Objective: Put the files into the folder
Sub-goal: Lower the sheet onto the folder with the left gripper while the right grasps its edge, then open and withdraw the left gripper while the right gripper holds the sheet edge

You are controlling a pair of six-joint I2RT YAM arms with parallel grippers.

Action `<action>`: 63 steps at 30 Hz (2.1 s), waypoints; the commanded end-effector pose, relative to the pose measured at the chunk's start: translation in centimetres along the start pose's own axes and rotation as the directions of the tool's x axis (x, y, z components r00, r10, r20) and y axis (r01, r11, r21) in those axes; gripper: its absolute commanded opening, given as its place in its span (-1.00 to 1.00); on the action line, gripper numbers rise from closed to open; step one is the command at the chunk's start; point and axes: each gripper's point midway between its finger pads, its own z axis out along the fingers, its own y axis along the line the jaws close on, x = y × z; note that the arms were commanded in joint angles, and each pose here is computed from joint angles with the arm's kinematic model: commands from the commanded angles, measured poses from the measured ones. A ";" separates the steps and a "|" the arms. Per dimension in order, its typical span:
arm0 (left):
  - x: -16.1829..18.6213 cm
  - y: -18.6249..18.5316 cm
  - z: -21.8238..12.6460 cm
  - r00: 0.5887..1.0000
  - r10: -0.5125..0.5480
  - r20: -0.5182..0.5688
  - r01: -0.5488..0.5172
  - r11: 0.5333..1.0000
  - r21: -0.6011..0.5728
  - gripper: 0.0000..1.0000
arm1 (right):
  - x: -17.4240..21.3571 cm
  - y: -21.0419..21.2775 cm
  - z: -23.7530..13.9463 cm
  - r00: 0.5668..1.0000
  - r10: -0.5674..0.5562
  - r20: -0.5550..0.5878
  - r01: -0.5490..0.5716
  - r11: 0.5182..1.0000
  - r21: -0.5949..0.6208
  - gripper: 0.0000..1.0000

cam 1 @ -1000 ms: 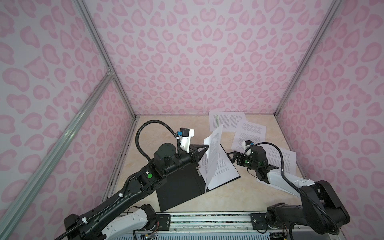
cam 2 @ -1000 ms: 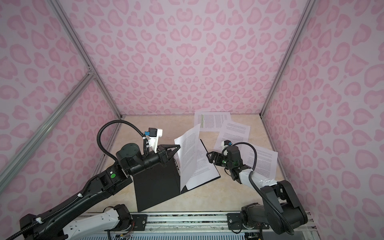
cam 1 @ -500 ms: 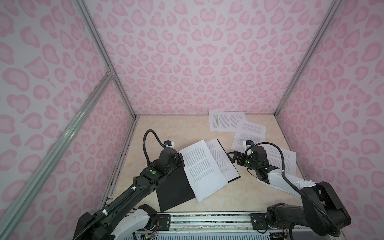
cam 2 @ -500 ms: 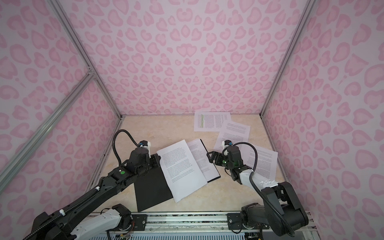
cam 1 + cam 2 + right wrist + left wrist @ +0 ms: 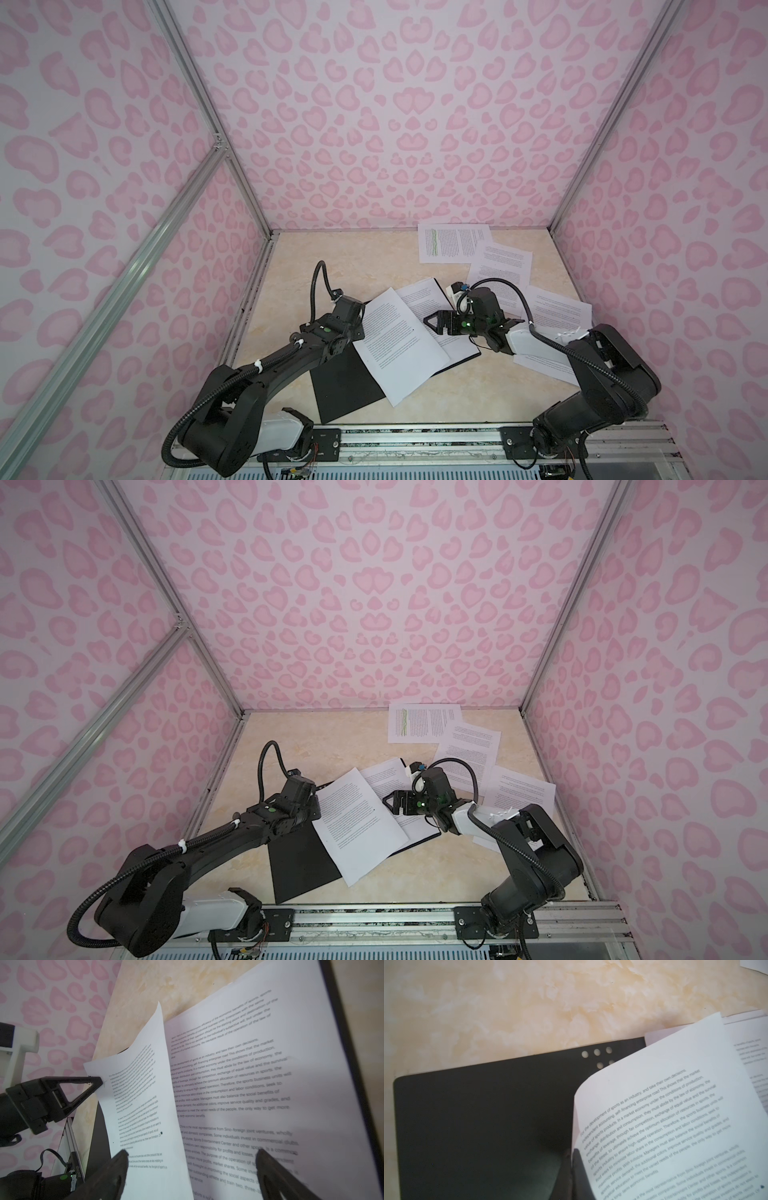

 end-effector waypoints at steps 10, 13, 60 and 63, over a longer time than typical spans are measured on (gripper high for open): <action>0.2 0.2 1.2 1.000 0.004 -0.021 -0.004 1.000 -0.009 -0.92 | 2.6 2.1 2.7 0.985 -0.082 -0.152 0.076 0.996 -0.044 0.72; 0.2 0.2 1.3 1.000 0.005 -0.024 -0.006 1.000 -0.010 -0.92 | 3.0 2.6 3.2 0.980 -0.090 -0.177 0.080 0.995 -0.065 0.57; -3.7 -2.2 -7.0 0.951 -0.112 0.289 0.007 0.940 0.342 0.95 | 0.0 0.6 0.0 0.998 0.030 -0.053 -0.034 0.996 -0.085 -1.00; -4.2 -1.8 -8.8 0.930 -0.130 0.344 -0.006 0.930 0.367 0.95 | -1.0 -2.2 -1.8 0.998 0.068 -0.007 -0.068 0.998 0.009 -1.00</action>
